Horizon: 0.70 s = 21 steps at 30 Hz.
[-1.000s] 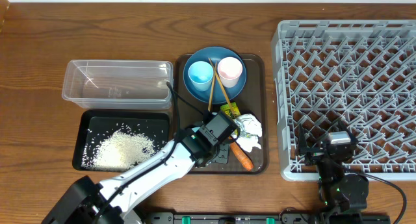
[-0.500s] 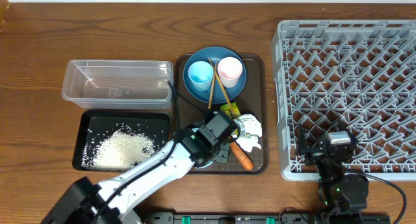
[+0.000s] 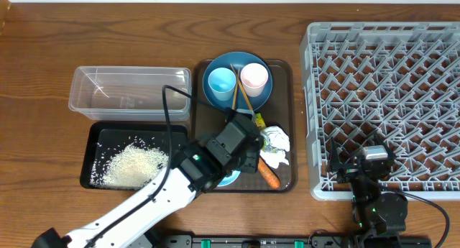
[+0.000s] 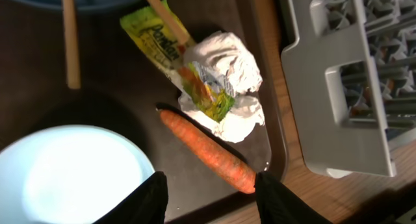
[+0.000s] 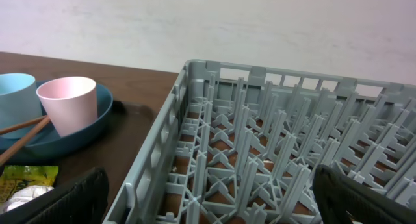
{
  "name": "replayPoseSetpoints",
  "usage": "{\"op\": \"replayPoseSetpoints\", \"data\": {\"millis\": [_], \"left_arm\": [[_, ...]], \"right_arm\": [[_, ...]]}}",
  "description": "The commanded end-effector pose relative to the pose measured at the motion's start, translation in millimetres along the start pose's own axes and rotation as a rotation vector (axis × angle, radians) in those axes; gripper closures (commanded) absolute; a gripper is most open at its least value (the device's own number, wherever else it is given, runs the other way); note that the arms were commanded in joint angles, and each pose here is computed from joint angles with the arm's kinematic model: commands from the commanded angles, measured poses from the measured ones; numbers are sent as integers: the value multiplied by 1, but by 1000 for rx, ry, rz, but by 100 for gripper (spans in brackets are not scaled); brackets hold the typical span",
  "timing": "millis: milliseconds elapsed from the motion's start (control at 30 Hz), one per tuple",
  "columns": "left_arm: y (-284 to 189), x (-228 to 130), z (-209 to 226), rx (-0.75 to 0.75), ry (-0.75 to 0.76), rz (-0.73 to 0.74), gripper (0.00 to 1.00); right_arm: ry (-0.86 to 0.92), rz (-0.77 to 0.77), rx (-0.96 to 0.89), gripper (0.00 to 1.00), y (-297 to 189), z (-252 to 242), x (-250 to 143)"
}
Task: Sort waste into correct bins and load items into the dishwasher rack
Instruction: 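Carry the empty bowl back and set it on the brown tray, then position the left gripper over the carrot and grasp it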
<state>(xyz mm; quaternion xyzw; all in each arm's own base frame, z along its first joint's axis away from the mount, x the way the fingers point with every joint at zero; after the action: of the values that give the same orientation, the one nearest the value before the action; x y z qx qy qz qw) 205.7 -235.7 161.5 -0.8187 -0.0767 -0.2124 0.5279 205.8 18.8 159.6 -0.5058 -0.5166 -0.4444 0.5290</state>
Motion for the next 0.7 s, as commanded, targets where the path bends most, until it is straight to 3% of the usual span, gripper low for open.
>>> {"op": "replayPoseSetpoints", "data": {"millis": [0, 467, 667], "left_arm": [[10, -10, -9, -3, -5, 49, 53], [68, -60, -37, 36, 0, 199, 53], [80, -70, -31, 117, -115, 194, 53]], "right_arm": [[-13, -1, 6, 1, 0, 1, 0], [-13, 0, 6, 1, 0, 1, 0], [-13, 1, 6, 1, 0, 1, -1]]}}
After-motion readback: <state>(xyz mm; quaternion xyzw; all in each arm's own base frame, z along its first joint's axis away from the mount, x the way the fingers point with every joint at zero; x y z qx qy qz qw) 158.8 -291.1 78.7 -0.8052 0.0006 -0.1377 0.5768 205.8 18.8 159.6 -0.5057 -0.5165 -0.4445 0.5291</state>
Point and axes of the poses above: each gripper's point midway between its finger pads, its own y axis out along the fingers, its own z axis along the line the jaws close on, x = y × z, the point moved 4 cm from there along -y, back along the fingers, and after that the axes turned 1 degree about y, right-handed, at the moved point
